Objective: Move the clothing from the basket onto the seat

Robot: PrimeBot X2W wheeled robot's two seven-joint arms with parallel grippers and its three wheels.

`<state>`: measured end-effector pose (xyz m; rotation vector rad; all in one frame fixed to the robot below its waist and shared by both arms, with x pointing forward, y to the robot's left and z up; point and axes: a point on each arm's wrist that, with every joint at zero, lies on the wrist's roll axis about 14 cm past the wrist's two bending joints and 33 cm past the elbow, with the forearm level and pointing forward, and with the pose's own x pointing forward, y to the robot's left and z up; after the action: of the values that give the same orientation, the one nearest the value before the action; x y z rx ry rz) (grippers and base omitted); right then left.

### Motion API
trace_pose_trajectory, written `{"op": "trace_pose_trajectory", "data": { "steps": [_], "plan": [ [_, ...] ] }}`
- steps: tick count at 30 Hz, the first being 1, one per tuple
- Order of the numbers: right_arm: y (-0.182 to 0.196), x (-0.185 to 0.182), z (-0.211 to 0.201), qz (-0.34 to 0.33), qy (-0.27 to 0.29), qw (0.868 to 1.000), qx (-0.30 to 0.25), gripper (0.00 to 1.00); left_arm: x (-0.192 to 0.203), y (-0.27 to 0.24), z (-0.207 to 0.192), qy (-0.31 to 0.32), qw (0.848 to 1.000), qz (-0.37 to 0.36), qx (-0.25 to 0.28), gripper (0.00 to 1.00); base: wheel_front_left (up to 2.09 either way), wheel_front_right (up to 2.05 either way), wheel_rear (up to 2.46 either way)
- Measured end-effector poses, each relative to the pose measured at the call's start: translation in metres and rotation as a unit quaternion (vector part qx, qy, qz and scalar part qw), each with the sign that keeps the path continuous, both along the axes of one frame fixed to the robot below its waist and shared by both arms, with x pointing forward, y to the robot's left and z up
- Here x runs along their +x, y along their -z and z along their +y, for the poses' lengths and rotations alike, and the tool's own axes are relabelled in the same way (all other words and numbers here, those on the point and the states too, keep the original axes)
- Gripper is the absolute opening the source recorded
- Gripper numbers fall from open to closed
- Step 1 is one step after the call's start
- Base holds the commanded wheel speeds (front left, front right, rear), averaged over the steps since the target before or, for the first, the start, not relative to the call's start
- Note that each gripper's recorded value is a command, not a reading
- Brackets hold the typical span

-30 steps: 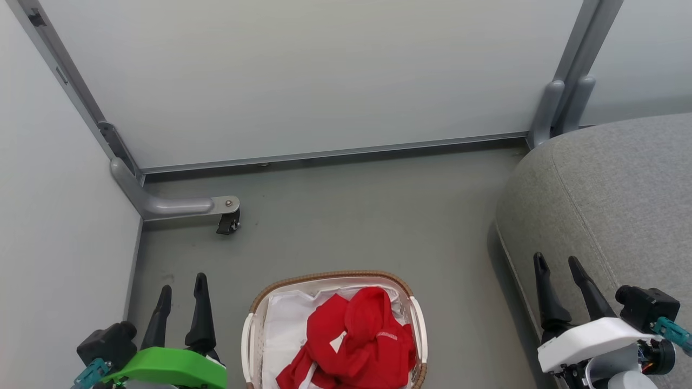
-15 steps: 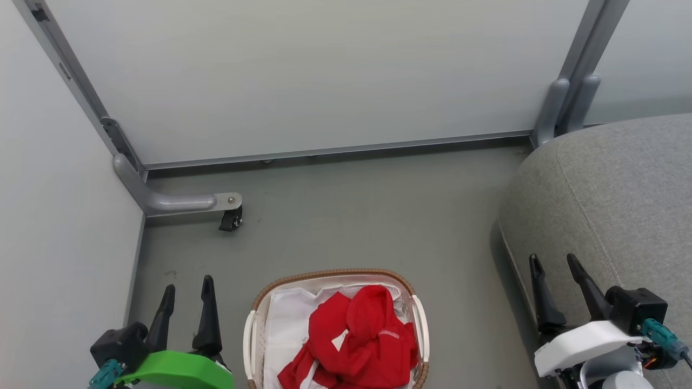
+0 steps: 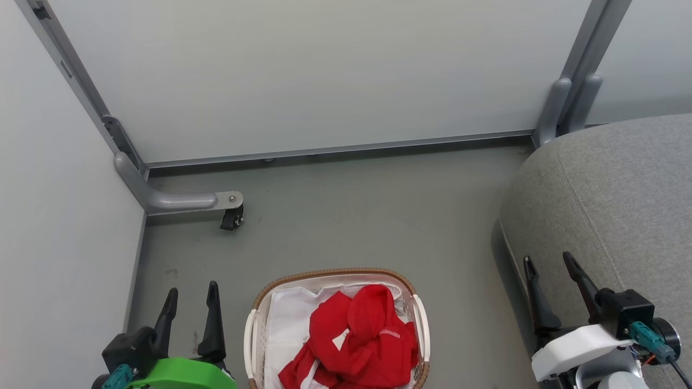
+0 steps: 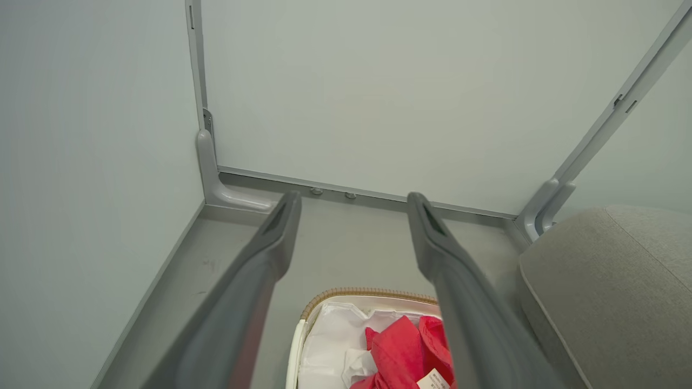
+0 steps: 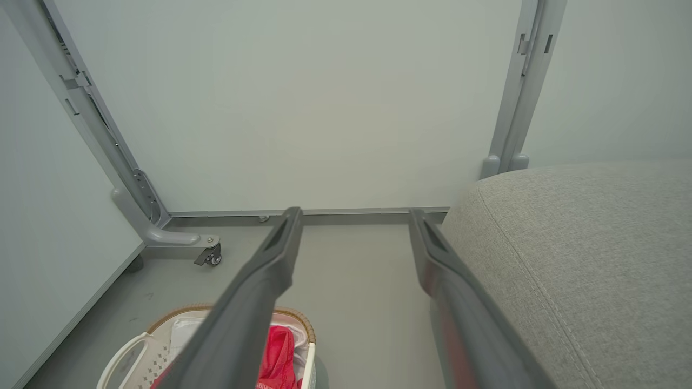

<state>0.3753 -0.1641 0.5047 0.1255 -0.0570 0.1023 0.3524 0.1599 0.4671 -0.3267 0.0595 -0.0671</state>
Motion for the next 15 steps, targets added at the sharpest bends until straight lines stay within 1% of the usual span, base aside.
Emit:
{"op": "trace_pose_trajectory", "data": {
  "steps": [15],
  "plan": [
    [-0.0015, -0.0004, 0.0052, -0.013, -0.012, 0.999, -0.051, 1.0, -0.0041, 0.0079, -0.0046, 0.013, 0.999, 0.003, 0.039, 1.0, 0.0, 0.0, 0.0]
  ]
}}
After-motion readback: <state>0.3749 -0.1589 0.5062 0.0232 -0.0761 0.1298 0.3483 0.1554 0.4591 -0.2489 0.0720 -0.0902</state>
